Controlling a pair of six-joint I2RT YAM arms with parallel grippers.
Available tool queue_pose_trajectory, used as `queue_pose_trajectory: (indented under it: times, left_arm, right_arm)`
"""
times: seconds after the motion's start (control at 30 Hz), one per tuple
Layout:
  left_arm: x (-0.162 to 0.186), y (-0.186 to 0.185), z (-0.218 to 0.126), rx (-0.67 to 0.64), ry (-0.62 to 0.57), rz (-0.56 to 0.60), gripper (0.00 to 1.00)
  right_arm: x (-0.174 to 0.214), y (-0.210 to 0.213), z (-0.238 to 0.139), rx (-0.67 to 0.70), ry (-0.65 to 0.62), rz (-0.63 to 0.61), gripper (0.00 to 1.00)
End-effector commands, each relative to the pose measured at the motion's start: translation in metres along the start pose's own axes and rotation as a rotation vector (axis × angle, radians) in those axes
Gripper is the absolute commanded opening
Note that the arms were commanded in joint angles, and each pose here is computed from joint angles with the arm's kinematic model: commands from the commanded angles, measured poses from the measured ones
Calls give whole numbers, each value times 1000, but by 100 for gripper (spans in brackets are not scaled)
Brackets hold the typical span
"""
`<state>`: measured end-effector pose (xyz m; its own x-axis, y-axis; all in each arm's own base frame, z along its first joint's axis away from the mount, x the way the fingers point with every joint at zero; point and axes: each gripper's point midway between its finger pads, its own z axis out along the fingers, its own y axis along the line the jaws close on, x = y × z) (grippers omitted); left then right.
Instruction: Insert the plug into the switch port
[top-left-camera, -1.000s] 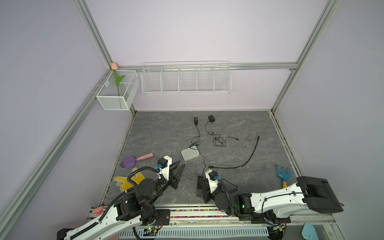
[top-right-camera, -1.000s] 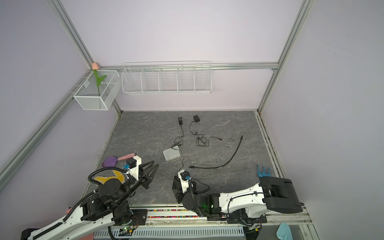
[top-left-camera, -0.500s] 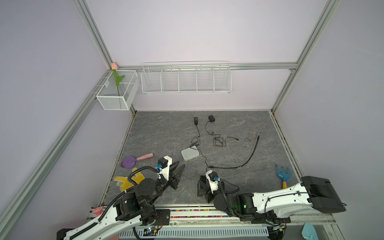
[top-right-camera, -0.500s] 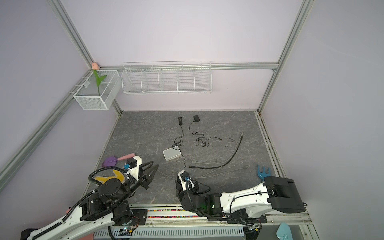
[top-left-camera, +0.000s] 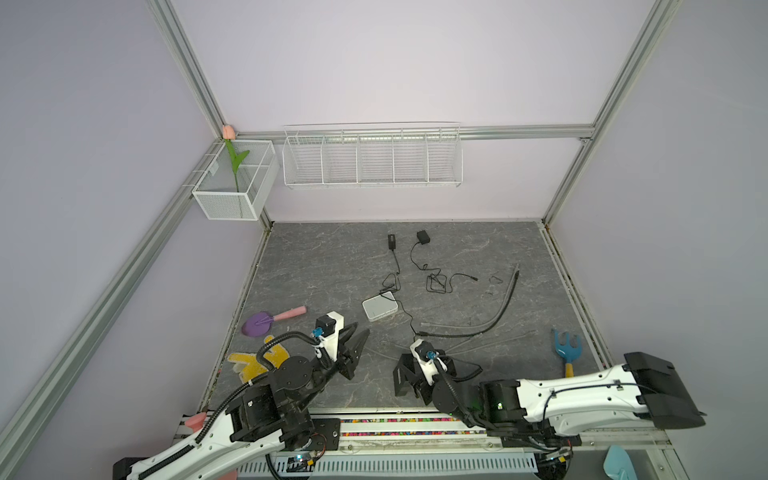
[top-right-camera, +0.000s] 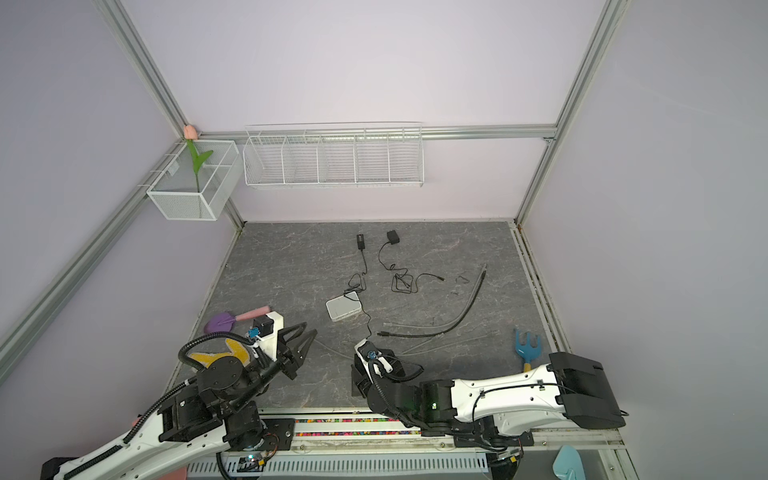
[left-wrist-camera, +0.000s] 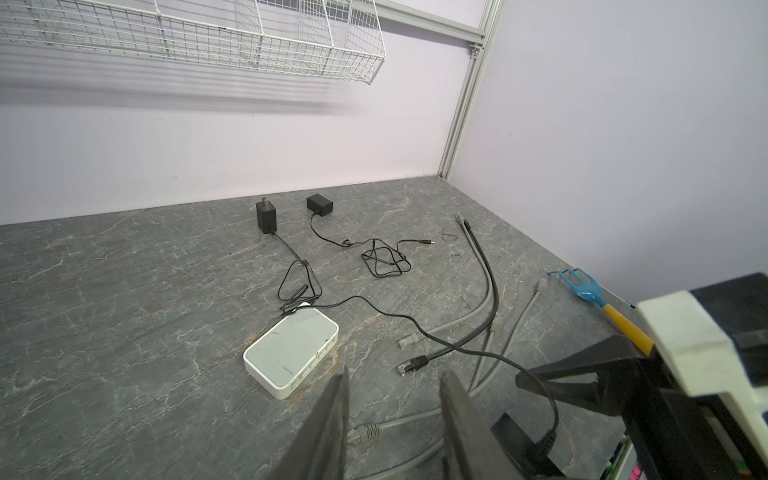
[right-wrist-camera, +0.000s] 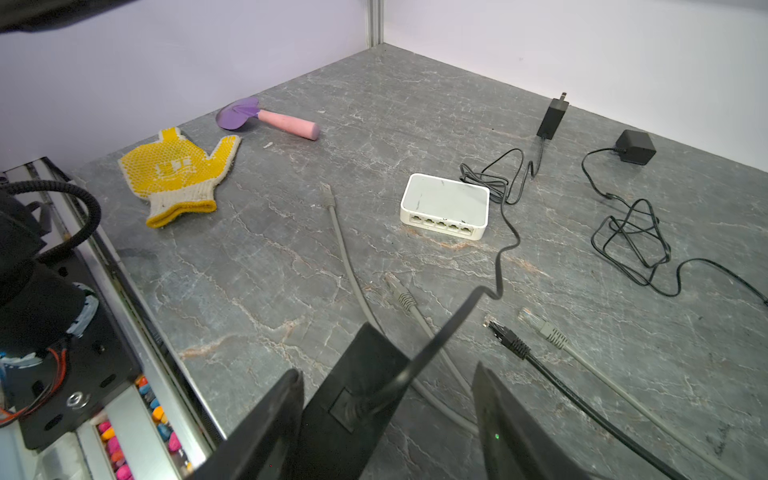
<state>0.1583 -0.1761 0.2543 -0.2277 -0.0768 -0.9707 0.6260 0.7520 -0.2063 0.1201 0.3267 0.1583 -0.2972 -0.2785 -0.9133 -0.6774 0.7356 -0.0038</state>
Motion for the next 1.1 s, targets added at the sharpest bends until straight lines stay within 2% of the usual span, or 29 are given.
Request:
queue_pose_trajectory:
  times: [0.0, 0.27, 0.47, 0.7, 0.8, 0.93, 1.07]
  left_arm:
    - [-11, 3, -9, -6, -30, -28, 36]
    - [-10, 7, -12, -17, -28, -26, 36]
    - [-11, 9, -15, -23, -34, -28, 37]
    - [-8, 9, -14, -24, -30, -21, 37]
    - [-7, 10, -14, -26, -30, -20, 37]
    - [-6, 11, -14, -28, -36, -22, 37]
    - [-4, 12, -14, -32, -41, -25, 37]
  right_arm:
    - [61, -10, -1, -26, 229, -214, 68]
    - [50, -5, -2, -86, 250, -179, 76]
    - [60, -13, -3, -64, 345, -166, 77]
    - [63, -6, -6, -127, 388, -140, 77]
    - [63, -5, -5, -130, 387, -135, 75]
    - [63, -13, 2, -97, 365, -118, 63]
    - [60, -23, 15, -73, 326, -58, 64]
